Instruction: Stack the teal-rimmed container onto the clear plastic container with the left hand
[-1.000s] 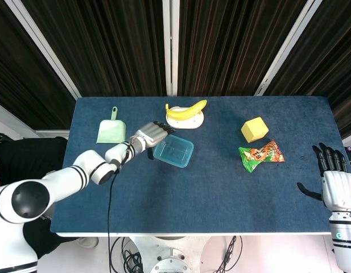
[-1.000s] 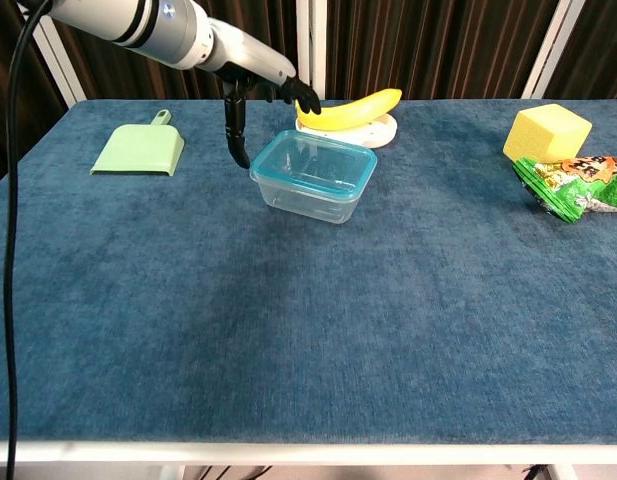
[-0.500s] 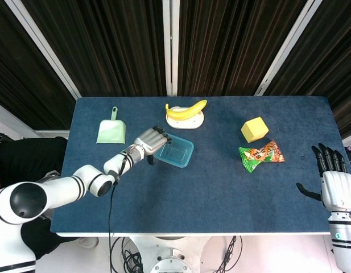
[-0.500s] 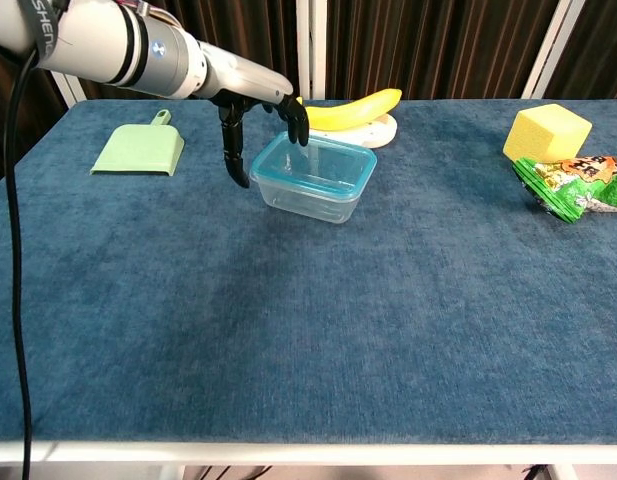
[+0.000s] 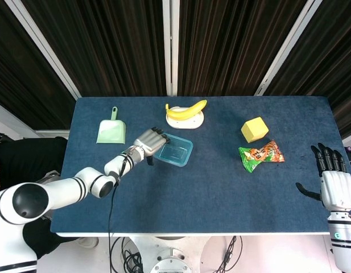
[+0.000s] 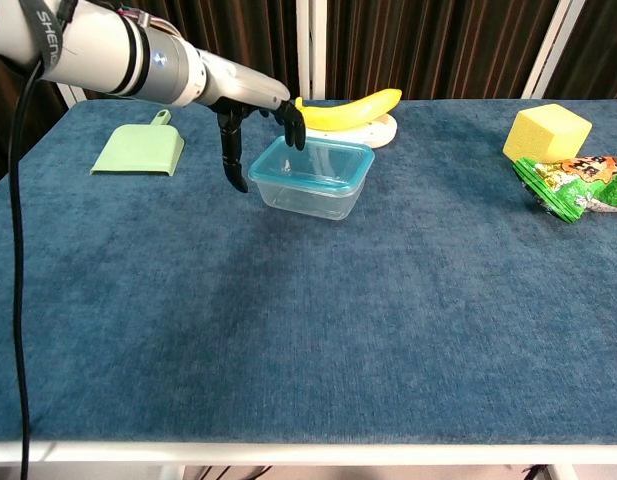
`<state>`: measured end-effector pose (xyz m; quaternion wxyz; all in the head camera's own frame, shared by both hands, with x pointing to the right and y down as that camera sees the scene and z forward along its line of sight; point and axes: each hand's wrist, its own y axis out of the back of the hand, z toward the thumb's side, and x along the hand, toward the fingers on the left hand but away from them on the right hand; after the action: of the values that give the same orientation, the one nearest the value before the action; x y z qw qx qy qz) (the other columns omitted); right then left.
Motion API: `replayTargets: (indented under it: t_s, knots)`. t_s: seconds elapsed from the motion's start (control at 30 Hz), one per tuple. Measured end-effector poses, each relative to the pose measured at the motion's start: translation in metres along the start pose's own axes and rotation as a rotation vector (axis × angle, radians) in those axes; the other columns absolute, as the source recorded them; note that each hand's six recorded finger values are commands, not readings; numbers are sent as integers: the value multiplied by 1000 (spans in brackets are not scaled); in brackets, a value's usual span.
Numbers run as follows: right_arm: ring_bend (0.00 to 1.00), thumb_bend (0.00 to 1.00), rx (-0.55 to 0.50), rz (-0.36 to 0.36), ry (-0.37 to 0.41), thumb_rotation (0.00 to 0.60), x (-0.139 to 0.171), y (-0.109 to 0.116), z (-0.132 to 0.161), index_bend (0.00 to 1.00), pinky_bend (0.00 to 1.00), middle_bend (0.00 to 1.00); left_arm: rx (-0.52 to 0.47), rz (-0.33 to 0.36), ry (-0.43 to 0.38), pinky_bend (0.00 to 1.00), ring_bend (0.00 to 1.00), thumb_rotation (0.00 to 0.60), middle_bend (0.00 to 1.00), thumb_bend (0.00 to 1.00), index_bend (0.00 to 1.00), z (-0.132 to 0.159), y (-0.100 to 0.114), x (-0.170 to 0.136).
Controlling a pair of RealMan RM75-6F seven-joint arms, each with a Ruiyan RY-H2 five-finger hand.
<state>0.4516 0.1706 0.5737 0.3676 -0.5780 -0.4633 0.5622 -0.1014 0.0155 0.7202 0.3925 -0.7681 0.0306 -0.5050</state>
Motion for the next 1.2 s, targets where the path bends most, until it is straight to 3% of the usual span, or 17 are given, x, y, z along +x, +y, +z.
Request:
replayTargets:
  t_s: [0.33, 0.67, 1.2]
  knots:
    - [0, 77, -4, 7, 12, 600, 0, -2, 2, 0, 0, 0, 23, 100, -77, 104, 60, 600, 160, 58, 214, 20, -1, -36]
    - [0, 76, -5, 3, 15, 600, 2, -1, 4, 0, 0, 0, 52, 86, -105, 104, 61, 600, 155, 55, 214, 36, -28, -40]
    - [0, 77, -4, 10, 12, 600, 1, -3, 4, 0, 0, 0, 112, 83, -95, 104, 60, 600, 153, 55, 215, 50, -40, -32]
